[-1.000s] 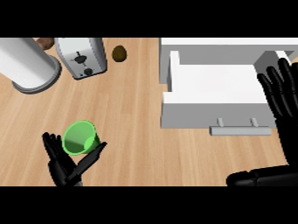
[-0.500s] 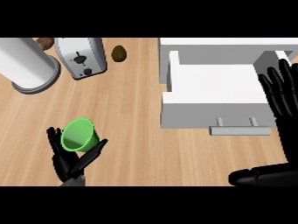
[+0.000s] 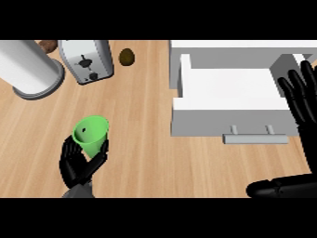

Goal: Pick up the cup, place it into the drawer and close the drawer

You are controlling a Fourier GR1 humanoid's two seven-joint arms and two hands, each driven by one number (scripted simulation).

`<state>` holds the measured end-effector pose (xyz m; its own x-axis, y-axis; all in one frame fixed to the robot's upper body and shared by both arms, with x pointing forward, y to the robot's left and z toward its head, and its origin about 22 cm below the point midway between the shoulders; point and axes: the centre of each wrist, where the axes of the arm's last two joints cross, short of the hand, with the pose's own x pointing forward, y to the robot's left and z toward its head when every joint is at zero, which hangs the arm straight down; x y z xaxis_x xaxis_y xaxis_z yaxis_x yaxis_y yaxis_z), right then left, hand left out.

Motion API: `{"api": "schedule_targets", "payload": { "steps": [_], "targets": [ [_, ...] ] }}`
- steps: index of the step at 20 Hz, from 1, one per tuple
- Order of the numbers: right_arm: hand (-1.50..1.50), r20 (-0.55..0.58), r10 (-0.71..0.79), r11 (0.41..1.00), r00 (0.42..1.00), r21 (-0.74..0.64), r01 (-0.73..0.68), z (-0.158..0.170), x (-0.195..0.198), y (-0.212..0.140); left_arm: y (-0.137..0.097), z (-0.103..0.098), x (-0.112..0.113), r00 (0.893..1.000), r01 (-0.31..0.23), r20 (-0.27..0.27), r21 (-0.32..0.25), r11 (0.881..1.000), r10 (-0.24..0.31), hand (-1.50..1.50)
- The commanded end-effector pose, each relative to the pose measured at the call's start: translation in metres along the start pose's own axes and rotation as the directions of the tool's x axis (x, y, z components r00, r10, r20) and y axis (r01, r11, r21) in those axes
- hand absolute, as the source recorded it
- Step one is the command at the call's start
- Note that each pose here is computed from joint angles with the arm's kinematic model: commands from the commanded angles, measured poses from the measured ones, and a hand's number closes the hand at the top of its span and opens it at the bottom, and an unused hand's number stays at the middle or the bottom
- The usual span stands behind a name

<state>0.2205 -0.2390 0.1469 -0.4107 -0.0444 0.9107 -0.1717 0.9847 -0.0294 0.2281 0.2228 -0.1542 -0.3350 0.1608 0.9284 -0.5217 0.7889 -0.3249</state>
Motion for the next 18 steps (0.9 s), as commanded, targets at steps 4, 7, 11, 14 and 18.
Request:
{"api": "schedule_targets", "payload": {
  "steps": [4, 7, 11, 14, 18],
  "targets": [
    [-1.5, 0.014, -0.003, 1.0, 1.0, 0.0, 0.003, 0.001, -0.009, -0.008, 0.01, 0.004, -0.007, 0.994, 0.017, 0.107, -0.085, 0.996, -0.008, 1.5],
    [-1.5, 0.008, 0.012, 1.0, 1.0, 0.001, -0.012, 0.004, -0.004, -0.002, 0.023, -0.036, 0.011, 0.999, -0.016, 0.031, -0.314, 0.949, 0.027, 1.5],
    [-1.5, 0.013, 0.0, 1.0, 1.0, 0.024, 0.0, 0.007, -0.005, -0.009, 0.023, -0.065, 0.02, 0.998, -0.045, 0.026, -0.436, 0.899, 0.063, 1.5],
    [-1.5, 0.001, -0.01, 1.0, 1.0, 0.019, 0.01, 0.009, 0.003, 0.0, -0.001, -0.084, 0.027, 0.994, -0.059, 0.056, -0.468, 0.882, 0.096, 1.5],
    [-1.5, 0.0, -0.011, 1.0, 1.0, 0.01, 0.011, 0.02, -0.003, -0.008, 0.016, -0.078, 0.04, 0.985, -0.107, 0.057, -0.531, 0.841, 0.162, 1.5]
  ]
}}
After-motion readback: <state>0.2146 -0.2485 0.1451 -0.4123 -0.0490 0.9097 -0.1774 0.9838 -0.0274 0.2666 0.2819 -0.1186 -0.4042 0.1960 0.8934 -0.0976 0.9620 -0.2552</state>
